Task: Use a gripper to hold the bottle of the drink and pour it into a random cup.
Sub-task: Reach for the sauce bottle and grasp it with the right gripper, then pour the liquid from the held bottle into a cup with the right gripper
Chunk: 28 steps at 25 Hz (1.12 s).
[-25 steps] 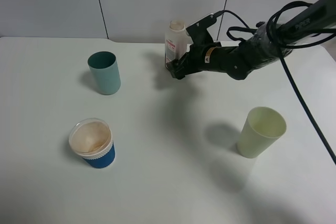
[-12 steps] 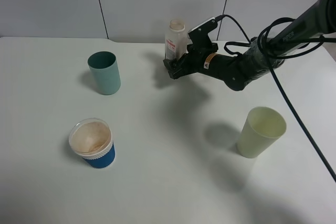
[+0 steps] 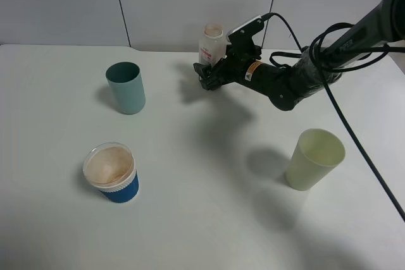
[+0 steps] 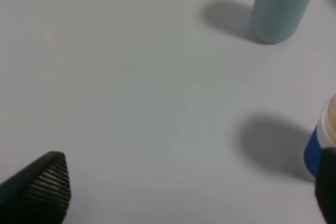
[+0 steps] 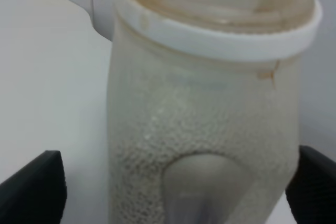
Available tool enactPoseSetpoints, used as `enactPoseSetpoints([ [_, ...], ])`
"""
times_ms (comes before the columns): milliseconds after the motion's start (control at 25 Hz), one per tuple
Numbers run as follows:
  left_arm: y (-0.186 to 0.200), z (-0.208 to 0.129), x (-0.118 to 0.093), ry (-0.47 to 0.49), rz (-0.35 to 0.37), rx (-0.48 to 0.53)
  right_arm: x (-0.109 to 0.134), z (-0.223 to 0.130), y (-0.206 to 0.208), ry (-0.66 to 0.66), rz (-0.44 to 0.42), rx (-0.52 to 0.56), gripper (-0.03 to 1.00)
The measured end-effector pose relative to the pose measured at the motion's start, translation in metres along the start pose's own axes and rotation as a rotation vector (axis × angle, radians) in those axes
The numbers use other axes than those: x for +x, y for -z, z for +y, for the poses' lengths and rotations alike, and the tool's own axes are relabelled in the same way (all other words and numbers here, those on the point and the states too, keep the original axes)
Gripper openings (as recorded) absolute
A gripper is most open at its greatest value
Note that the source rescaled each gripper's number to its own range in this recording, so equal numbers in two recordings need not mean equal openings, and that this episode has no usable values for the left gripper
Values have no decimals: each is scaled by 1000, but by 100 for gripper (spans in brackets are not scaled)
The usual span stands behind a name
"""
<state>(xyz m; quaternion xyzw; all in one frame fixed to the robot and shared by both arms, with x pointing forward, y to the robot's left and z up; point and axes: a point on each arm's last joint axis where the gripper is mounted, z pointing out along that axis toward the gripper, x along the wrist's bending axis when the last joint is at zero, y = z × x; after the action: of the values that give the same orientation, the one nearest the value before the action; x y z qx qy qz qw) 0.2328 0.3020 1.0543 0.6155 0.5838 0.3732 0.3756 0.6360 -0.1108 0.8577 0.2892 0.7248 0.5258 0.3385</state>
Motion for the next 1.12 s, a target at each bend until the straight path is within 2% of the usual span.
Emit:
enactPoseSetpoints([
  [200, 0, 0, 0, 0, 0, 0, 0, 0, 0, 0, 0, -4, 80],
  [280, 0, 0, 0, 3, -5, 0, 0, 0, 0, 7, 0, -4, 72],
  [360, 0, 0, 0, 0, 0, 0, 0, 0, 0, 11, 0, -4, 51],
  [480, 0, 0, 0, 0, 0, 0, 0, 0, 0, 12, -1, -4, 0],
  [1120, 0, 0, 0, 0, 0, 0, -3, 0, 0, -9, -28, -1, 1],
])
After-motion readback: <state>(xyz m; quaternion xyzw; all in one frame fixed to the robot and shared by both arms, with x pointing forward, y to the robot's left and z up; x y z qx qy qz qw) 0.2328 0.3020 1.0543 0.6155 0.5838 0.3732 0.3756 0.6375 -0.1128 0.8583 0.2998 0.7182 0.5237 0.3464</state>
